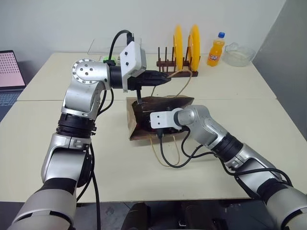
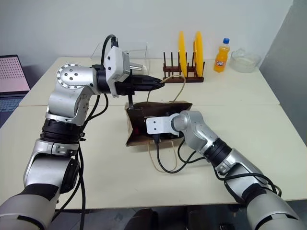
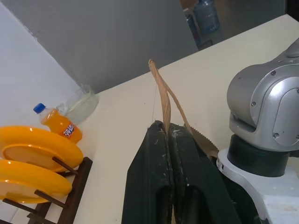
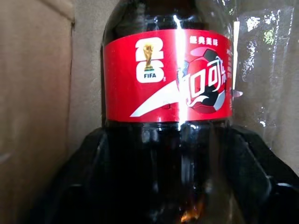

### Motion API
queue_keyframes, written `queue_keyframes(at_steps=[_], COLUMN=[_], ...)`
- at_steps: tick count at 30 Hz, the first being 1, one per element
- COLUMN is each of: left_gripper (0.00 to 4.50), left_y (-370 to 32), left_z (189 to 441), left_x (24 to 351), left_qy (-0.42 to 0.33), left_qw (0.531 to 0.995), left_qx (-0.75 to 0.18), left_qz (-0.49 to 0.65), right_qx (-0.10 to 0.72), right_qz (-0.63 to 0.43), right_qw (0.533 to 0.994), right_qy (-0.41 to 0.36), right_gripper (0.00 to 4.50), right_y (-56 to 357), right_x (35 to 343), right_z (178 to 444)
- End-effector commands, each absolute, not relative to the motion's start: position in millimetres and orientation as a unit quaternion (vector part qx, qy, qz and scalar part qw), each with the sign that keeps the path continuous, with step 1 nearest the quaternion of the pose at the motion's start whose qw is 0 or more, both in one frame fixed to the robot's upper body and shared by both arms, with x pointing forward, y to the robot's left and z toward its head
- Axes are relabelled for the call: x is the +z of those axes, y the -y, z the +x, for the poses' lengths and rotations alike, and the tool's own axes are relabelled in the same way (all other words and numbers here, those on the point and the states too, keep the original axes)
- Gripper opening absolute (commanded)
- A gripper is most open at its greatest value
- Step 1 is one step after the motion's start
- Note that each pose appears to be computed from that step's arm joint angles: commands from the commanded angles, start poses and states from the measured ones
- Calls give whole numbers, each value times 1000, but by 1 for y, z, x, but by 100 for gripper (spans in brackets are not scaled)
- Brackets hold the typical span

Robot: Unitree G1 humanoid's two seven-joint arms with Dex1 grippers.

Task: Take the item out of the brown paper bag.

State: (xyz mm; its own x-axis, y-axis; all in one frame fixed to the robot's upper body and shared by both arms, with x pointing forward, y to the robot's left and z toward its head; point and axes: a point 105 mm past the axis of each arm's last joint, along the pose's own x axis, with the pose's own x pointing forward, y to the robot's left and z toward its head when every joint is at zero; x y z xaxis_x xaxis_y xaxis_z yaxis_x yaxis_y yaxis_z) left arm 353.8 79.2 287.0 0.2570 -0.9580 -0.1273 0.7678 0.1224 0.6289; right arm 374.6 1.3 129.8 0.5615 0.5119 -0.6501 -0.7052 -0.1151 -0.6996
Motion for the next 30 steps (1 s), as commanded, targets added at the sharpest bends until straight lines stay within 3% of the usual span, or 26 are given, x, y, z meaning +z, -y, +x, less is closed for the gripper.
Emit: queue_keyframes(at_steps=[1,7,15,24,30], left_gripper=[0,0,0,0,0], left_y=[-79,-82,-87,-89,-90], left_z=[348,352,360,368,372], left_x=[298,289,283,280,275], left_qy=[183,175,169,164,159], left_qw=[725,722,724,728,729], left_qx=[-583,-576,-564,-555,-554], left_qz=[319,341,358,367,370], right_qx=[456,458,466,528,563], right_qz=[-594,-585,-572,-511,-456], right_qw=[659,669,675,676,685], right_qy=[-70,-19,5,56,76], right_gripper=[301,301,301,301,301], right_y=[-2,-2,4,6,18], right_x=[134,173,199,232,250], right_z=[375,362,341,300,286])
